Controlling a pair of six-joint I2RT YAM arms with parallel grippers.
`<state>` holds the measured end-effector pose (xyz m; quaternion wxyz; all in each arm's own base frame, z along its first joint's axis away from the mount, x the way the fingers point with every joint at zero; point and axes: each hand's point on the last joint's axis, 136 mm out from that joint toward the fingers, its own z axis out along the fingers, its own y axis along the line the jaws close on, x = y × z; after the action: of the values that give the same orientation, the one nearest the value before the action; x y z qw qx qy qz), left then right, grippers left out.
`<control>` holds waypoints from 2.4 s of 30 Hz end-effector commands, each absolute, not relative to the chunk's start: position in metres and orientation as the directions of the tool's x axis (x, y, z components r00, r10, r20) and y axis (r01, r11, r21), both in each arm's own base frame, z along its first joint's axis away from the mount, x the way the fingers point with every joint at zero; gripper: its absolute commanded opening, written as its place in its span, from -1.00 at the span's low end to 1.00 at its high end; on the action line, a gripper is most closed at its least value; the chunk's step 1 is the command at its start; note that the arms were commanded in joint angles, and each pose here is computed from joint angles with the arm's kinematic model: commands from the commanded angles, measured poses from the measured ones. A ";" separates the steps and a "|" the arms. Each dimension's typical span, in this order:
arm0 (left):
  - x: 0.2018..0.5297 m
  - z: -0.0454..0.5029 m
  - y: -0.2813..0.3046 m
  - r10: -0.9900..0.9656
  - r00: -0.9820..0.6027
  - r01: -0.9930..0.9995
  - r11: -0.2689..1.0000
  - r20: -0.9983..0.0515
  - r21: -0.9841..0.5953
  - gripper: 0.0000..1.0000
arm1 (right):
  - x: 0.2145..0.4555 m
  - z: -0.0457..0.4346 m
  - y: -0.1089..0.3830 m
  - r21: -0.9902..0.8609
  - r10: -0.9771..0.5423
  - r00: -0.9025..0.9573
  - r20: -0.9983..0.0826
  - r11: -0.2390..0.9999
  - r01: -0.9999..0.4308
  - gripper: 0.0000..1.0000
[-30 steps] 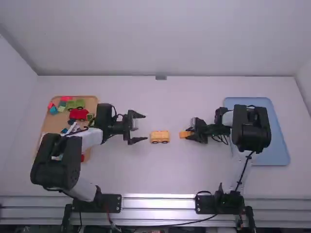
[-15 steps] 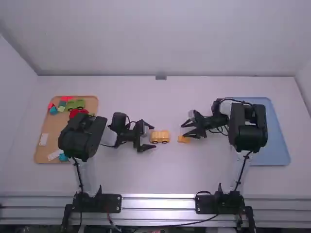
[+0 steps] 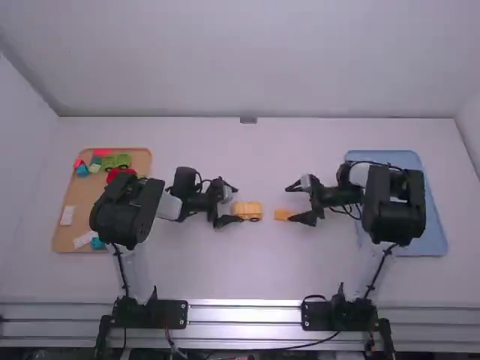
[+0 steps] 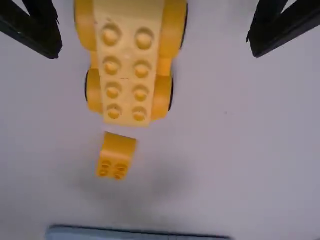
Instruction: Assemble lego blocks to make yellow taxi
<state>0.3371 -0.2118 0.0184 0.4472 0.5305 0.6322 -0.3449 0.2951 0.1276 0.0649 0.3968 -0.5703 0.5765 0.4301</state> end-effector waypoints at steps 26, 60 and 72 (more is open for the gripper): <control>0.344 0.017 -0.211 0.377 -0.053 0.975 0.220 -0.925 0.034 0.98 | 0.306 -0.017 0.130 0.085 -0.379 -0.184 -0.907 0.264 -0.961 0.93; 0.324 -0.003 -0.229 0.471 -0.010 0.986 0.149 -0.882 0.069 0.98 | 0.329 0.055 0.177 0.029 -0.362 -0.053 -0.931 0.073 -0.997 -0.45; 0.328 -0.018 -0.232 0.465 0.008 0.986 0.146 -0.885 0.086 0.88 | 0.309 0.051 0.224 0.008 -0.417 0.019 -0.909 -0.063 -0.998 -0.57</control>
<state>0.3349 -0.2279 -0.0113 0.4254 0.5698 0.6377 -0.2962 0.3097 0.2216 0.0464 0.3631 -0.6082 0.5830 0.3980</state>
